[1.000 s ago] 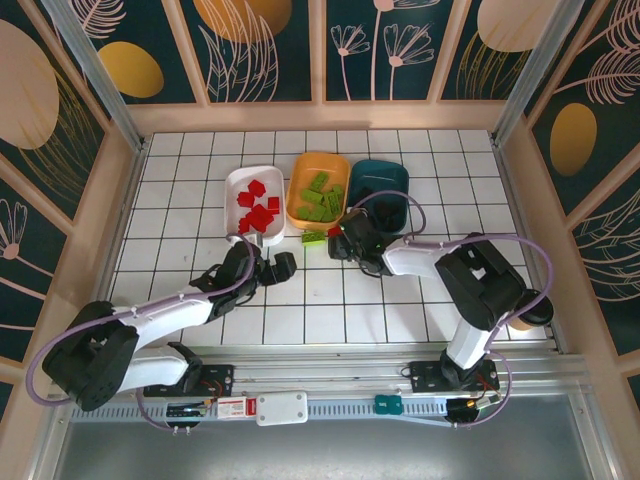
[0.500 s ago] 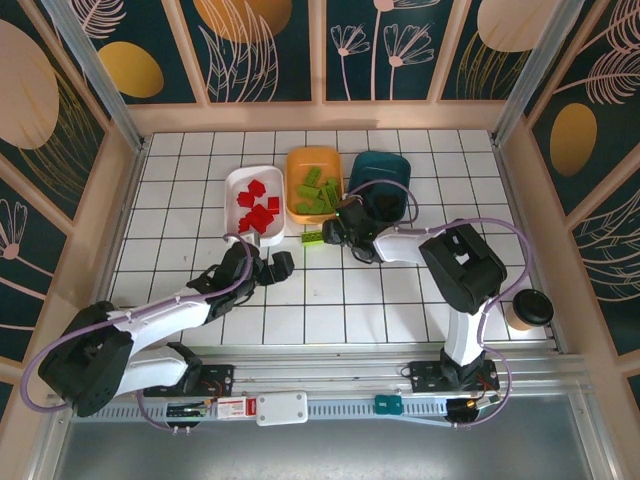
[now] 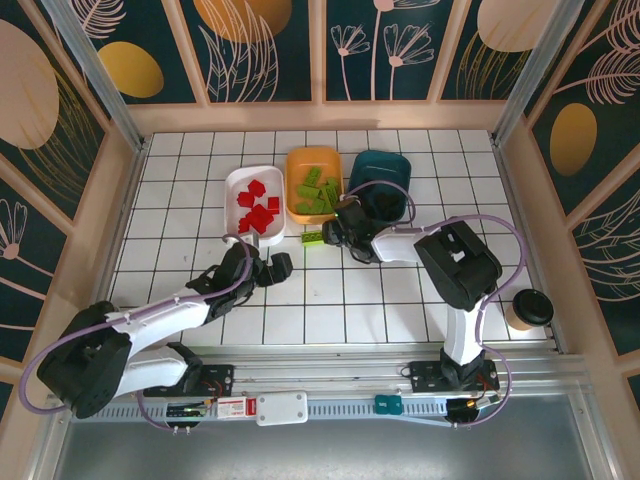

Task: Sort the legos into containers by color
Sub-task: Pick up the lego from the center of the table, then place the lego in the container.

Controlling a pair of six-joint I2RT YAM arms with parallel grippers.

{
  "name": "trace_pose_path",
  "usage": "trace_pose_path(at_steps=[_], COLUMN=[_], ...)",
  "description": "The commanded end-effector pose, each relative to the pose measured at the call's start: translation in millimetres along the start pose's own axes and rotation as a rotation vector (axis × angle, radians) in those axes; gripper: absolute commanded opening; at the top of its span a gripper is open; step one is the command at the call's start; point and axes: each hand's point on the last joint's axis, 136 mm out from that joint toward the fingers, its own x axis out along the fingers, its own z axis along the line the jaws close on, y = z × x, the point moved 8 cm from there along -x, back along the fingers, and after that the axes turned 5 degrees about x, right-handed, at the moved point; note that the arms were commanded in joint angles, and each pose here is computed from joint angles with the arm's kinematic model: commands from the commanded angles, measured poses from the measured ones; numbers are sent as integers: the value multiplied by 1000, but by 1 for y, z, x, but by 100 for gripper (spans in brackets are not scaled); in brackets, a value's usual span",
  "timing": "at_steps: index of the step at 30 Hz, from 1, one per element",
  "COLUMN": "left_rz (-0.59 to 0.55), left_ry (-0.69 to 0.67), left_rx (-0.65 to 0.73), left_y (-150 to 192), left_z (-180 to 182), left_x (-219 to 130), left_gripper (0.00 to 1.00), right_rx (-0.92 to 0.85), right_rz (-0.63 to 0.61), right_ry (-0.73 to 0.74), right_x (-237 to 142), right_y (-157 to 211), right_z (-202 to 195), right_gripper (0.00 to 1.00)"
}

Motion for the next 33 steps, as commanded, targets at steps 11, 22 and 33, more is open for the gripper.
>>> trace_pose_path(at_steps=[11, 22, 33], left_rz=[-182, -331, -295], left_ry=[-174, -197, -208], left_rx=[14, -62, -52], left_y=[-27, -35, -31], left_z=[12, 25, 28], left_x=[-38, -83, -87], left_gripper=[99, 99, 99], right_rx=[-34, -164, -156], right_rz=[-64, -96, -83], right_ry=[-155, -412, -435], right_x=[-87, -52, 20], right_y=[3, -61, -95], right_z=[13, 140, 195], right_gripper=[19, 19, 58])
